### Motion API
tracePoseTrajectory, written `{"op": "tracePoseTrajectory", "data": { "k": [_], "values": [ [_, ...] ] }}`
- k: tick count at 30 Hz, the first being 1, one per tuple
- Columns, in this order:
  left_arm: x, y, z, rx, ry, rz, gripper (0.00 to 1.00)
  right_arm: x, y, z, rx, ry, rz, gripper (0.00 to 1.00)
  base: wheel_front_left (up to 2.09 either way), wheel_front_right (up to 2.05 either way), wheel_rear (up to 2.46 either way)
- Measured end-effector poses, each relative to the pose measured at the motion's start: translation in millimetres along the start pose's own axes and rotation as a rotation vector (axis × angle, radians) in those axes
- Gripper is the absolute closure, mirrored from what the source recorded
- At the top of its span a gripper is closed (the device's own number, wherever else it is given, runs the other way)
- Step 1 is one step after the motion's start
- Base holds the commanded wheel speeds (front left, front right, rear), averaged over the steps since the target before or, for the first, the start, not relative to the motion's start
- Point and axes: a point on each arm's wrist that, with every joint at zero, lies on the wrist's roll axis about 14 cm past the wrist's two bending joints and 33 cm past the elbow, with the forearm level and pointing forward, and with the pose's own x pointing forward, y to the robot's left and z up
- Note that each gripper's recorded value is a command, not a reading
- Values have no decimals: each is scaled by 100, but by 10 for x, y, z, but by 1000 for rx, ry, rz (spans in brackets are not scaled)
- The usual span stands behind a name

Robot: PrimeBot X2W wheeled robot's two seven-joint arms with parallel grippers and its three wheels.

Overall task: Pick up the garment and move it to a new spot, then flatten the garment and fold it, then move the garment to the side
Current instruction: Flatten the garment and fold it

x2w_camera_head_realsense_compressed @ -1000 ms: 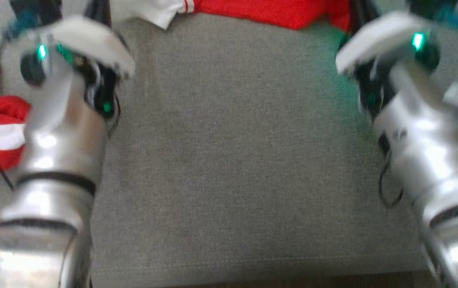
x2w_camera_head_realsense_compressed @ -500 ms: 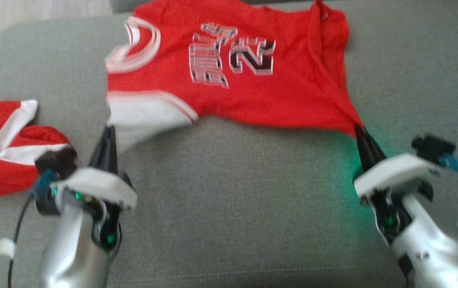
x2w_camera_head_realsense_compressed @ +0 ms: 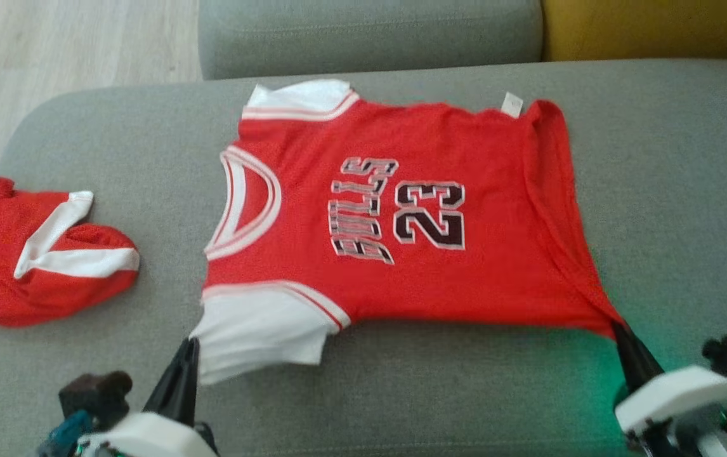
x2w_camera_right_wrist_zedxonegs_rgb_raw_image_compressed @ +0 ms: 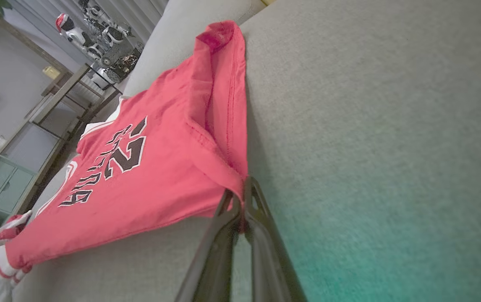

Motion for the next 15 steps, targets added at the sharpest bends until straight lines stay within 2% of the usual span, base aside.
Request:
{"op": "tracePoseTrajectory", "data": {
  "k": [5,15],
  "values": [
    [-281,-18,45,-12,23,22,100,-277,-104,-116,-6,31,-46,100,0,0,0],
    [-385,-52,48,-17,49,20,100,-471,-15,-127,30,63,-81,100,0,0,0]
  ]
}}
